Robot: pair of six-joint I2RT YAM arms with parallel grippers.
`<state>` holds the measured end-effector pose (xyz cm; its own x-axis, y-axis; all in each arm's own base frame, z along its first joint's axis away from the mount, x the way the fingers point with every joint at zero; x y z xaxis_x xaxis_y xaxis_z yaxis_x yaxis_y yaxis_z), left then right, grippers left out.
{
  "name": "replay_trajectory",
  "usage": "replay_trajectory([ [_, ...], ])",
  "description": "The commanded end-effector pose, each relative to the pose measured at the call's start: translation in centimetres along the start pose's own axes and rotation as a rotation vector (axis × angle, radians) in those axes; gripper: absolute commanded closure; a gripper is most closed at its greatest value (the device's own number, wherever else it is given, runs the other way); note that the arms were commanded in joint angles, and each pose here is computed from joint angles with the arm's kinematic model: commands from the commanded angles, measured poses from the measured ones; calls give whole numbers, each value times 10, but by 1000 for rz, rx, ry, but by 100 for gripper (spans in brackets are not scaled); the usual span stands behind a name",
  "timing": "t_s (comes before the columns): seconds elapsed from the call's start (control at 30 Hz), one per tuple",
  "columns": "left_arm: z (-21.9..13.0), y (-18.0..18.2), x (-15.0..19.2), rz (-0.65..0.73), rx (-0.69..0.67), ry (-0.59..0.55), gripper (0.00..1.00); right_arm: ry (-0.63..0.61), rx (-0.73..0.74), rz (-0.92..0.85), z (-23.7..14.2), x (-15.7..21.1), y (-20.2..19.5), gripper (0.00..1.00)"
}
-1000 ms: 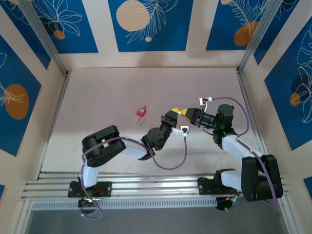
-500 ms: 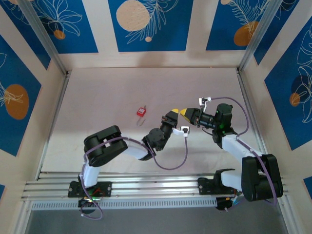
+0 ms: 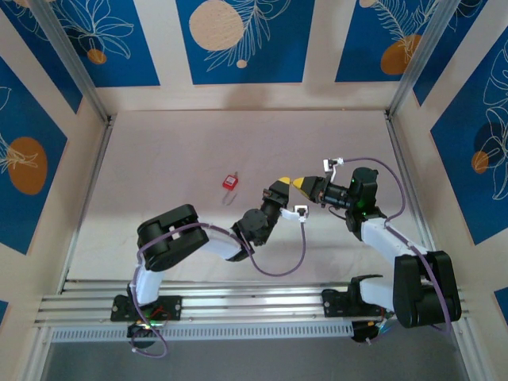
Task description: Unlock with the key
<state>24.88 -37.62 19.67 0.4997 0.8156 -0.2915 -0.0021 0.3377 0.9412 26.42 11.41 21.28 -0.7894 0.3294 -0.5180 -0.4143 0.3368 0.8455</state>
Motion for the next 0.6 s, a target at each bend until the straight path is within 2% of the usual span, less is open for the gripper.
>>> replay_trajectory([
  [0.0,1,4,-10,-35,-22,-25,100,-9,-6,-42,2,-9,9,100],
  [0.07,1,4,-9,-37,-21,-21,98,-14,-1,-39,0,-10,9,100],
  [0.17,-1,6,-7,-47,-20,-20,73,-26,14,-37,-4,-11,8,100],
  [0.23,-3,8,-6,-58,-21,-20,53,-34,27,-38,-8,-12,7,100],
  [0.27,-3,10,-5,-66,-23,-19,46,-38,30,-42,-9,-13,8,100],
  [0.33,-6,12,-3,-77,-21,-23,39,-53,37,-41,-14,-15,7,100],
  [0.57,-13,17,6,-107,-19,0,34,-84,56,-44,-27,-17,5,100],
])
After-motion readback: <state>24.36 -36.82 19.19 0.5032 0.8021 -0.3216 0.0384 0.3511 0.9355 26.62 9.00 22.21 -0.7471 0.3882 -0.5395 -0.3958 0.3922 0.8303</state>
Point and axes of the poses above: each hand's point on the last joint's axis, 136 mm out from that joint toward the fingers, its own z axis out along the fingers, its own y axis along the line the jaws close on, x = y × z, the point moved 7 cm from there along -z, back along the fingers, and after that the axes turned 15 degrees about -z, right-handed, at the moved point
